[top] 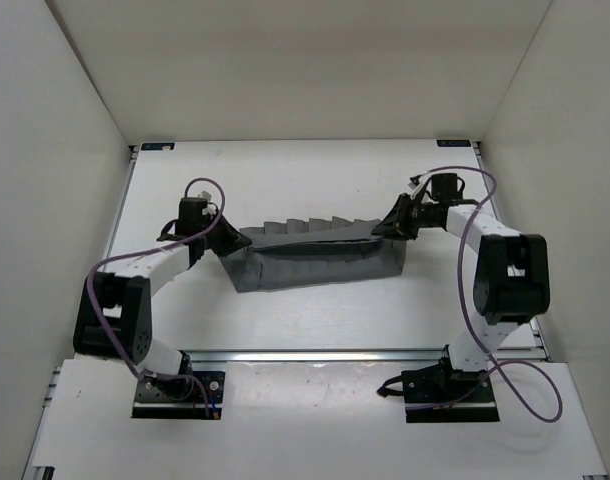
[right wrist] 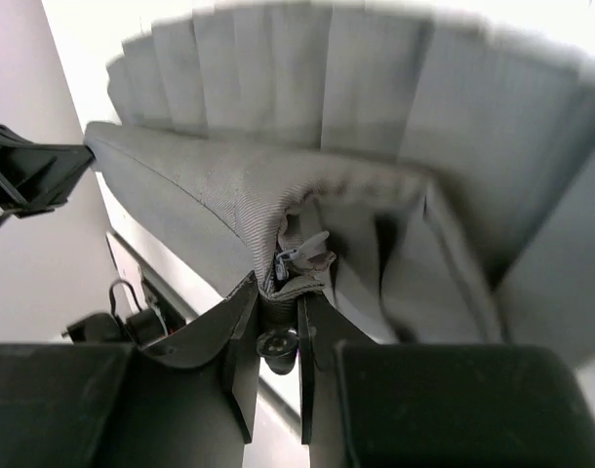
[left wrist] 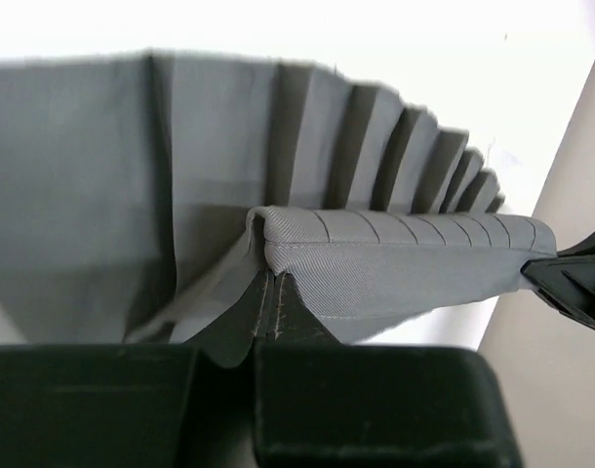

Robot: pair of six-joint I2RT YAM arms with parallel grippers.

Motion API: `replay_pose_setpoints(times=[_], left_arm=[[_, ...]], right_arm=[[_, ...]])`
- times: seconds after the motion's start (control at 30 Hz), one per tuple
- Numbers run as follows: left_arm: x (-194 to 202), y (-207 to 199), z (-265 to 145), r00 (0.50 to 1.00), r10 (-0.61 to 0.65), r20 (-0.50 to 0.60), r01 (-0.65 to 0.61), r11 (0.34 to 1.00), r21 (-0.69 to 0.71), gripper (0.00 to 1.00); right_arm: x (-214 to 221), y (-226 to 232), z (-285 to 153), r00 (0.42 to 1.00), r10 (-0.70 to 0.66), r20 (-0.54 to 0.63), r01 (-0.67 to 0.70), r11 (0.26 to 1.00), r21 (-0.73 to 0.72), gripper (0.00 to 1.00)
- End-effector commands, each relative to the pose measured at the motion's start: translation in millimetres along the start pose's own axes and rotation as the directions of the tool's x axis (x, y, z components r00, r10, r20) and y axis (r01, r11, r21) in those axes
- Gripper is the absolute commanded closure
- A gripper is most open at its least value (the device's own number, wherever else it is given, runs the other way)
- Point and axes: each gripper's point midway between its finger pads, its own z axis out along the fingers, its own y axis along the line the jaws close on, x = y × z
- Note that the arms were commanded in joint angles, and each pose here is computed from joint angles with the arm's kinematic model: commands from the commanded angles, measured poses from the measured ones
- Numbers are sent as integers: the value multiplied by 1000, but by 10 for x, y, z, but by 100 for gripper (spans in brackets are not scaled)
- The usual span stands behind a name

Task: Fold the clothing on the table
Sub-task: Fold the skirt

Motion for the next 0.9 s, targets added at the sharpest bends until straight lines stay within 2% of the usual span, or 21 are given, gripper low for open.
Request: replay_pose_setpoints(times=[0.0, 0.03, 0.07, 0.1, 0.13, 0.17, 0.23, 0.3, 0.37, 0.43, 0.5, 0.63, 0.7, 0.87], left_arm=[[-490, -179, 78, 991, 29, 128, -35, 998, 43, 97], [-466, -157, 136, 994, 22, 110, -26, 999, 40, 89], [-512, -158, 151, 993, 13, 117, -18, 999, 41, 69], [-585, -218, 160, 991, 8, 136, -18, 997, 73, 54], [-592, -248, 154, 992, -8, 127, -4, 996, 91, 51], [-643, -264, 160, 990, -12, 138, -2, 995, 104, 47], [-779, -335, 77, 986, -16, 164, -6, 992, 129, 44], [-829, -319, 34, 986, 4, 167, -23, 994, 111, 43], [-876, -360, -64, 983, 31, 181, -49, 994, 96, 43], [-736, -287, -102, 986, 70, 150, -80, 995, 61, 42], [-570, -250, -143, 987, 93, 129, -100, 994, 50, 41], [-51, -27, -193, 992, 112, 63, -113, 993, 25, 40], [168, 212, -207, 993, 109, 40, -109, 994, -23, 40], [451, 546, -221, 995, 94, 31, -91, 992, -90, 40]], right_arm=[[-593, 146, 44, 988, -91, 122, 95, 995, -29, 100], [-594, 130, 122, 993, -68, 98, 73, 996, -49, 99], [-646, 123, 158, 993, -66, 95, 73, 995, -67, 96], [-686, 155, 177, 992, -69, 102, 77, 994, -79, 84], [-727, 126, 195, 992, -61, 109, 70, 994, -79, 68], [-764, 185, 157, 988, -79, 131, 90, 993, -82, 67], [-799, 159, 97, 980, -105, 169, 112, 993, -28, 59], [-851, 195, -58, 964, -140, 227, 138, 990, 27, 56], [-775, 143, -176, 959, -156, 238, 139, 986, 87, 53], [-630, 10, -250, 959, -153, 240, 114, 979, 169, 49], [-531, -96, -407, 948, -158, 275, 87, 963, 254, 40], [-100, -449, -478, 965, -56, 258, -20, 959, 284, 37], [40, -593, -444, 969, -35, 245, -44, 949, 311, 36], [219, -856, -346, 966, -8, 259, -95, 919, 382, 34]])
